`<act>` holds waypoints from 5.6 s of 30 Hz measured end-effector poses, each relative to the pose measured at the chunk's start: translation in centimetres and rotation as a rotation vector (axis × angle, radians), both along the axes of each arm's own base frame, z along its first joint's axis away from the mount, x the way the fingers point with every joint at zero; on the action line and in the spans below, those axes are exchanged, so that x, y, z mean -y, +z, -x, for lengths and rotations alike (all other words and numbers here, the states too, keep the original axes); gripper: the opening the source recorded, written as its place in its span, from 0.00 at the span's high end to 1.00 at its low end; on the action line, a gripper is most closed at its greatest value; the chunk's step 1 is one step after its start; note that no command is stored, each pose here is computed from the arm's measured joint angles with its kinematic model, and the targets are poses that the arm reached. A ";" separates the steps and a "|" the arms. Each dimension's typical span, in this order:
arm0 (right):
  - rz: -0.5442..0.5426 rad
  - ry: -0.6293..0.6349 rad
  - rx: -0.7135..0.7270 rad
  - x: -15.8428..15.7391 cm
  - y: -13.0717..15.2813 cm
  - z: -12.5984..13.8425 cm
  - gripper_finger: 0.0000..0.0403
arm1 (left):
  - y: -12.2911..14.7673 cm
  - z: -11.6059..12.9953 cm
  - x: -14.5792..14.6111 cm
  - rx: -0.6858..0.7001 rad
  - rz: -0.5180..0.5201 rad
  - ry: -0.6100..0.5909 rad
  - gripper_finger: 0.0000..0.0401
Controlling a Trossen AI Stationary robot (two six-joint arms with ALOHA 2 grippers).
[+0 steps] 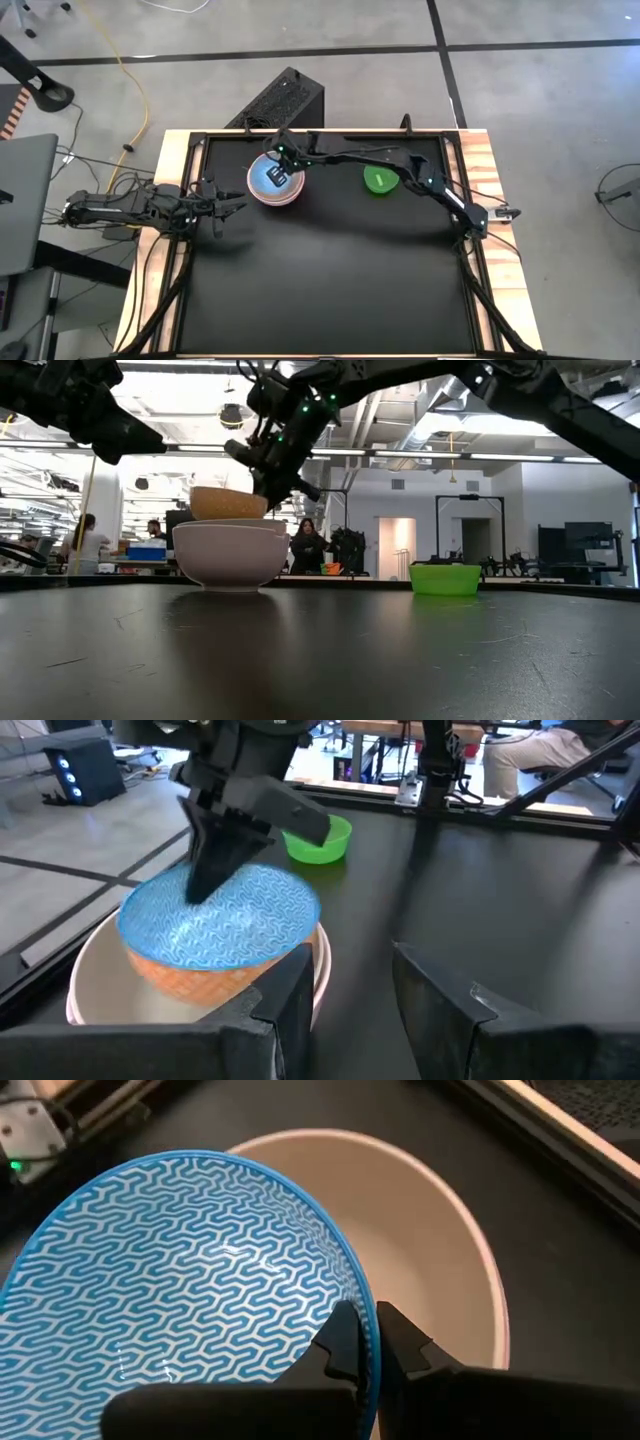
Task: Nest bowls inside each other
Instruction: Stack the blue bowl on top of the gray bowl, then adjust the stacked bowls on the table, then stack the green bowl on top of the blue bowl
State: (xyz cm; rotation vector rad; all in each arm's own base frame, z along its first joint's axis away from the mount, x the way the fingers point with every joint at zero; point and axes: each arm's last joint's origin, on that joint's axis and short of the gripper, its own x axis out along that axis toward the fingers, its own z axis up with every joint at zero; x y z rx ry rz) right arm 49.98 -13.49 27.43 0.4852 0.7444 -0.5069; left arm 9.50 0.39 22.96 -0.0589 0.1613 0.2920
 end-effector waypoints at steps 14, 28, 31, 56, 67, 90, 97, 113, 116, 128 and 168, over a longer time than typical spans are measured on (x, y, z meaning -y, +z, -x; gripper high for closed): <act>0.012 -0.048 -0.016 1.9 -1.9 -0.4 0.96 | 0.0 0.0 0.0 -0.006 -0.004 0.006 0.68; 0.008 -0.056 -0.077 1.8 -3.0 -0.3 0.96 | 0.0 0.0 0.0 -0.006 -0.004 0.007 0.68; 0.013 -0.057 -0.061 1.8 -3.1 -0.5 0.96 | 0.0 0.0 0.0 -0.006 -0.004 0.007 0.68; 0.028 -0.038 -0.070 1.9 -2.8 -0.4 0.59 | 0.0 0.0 0.0 -0.006 -0.004 0.007 0.68; 0.090 -0.036 0.253 0.5 -0.3 -2.8 0.59 | 0.0 0.0 0.0 0.002 0.003 0.007 0.68; 0.236 0.129 0.249 -3.0 -3.8 -5.6 0.62 | 0.0 0.0 0.0 0.004 0.006 0.000 0.68; 0.274 0.157 0.279 -3.4 -3.5 -5.9 0.62 | 0.0 0.0 0.0 0.005 0.011 0.001 0.68; 0.281 0.188 0.229 -3.9 -6.0 -6.6 0.62 | 0.0 0.0 0.0 0.008 0.018 0.002 0.68; 0.285 0.193 0.225 -3.8 -6.1 -6.6 0.62 | 0.0 0.0 0.0 0.007 0.017 0.001 0.68; 0.419 -0.052 0.147 -1.8 -0.6 -3.7 0.62 | 0.0 0.0 0.0 0.002 0.006 -0.009 0.68; 0.104 0.007 -0.072 -0.9 3.4 2.3 0.71 | 0.0 0.0 0.0 0.000 0.004 -0.010 0.68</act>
